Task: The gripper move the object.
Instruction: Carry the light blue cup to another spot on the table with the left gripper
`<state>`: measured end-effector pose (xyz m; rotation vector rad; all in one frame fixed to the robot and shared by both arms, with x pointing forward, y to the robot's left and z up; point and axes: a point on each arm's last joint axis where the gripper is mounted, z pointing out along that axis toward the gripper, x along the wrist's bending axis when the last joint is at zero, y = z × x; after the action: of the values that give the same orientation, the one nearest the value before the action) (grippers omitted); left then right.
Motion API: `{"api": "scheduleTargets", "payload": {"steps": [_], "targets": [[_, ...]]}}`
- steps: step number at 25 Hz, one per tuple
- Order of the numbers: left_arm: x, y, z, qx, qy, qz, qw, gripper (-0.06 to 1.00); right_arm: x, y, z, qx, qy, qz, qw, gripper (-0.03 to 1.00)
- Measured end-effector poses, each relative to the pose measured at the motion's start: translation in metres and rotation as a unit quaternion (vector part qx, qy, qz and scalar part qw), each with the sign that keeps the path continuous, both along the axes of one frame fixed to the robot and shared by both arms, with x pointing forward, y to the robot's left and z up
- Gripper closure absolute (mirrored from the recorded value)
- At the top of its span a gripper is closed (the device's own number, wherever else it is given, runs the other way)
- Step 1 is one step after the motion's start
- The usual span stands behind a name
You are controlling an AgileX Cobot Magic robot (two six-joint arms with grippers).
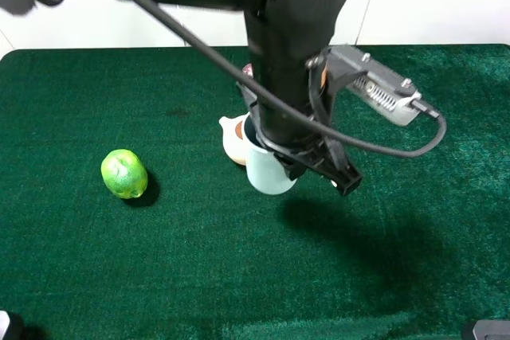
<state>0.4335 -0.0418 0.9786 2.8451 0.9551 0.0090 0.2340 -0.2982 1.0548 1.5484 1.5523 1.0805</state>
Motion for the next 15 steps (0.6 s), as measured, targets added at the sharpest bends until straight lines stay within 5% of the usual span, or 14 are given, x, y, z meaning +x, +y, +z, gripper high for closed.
{"api": "scheduleTargets", "payload": {"steps": [15], "targets": [[-0.006,0.012,-0.046,-0.035,-0.018,0.021,0.999,0.86,0.000,0.000,0.000,0.000,0.000,0.000,1.000,0.28]]}}
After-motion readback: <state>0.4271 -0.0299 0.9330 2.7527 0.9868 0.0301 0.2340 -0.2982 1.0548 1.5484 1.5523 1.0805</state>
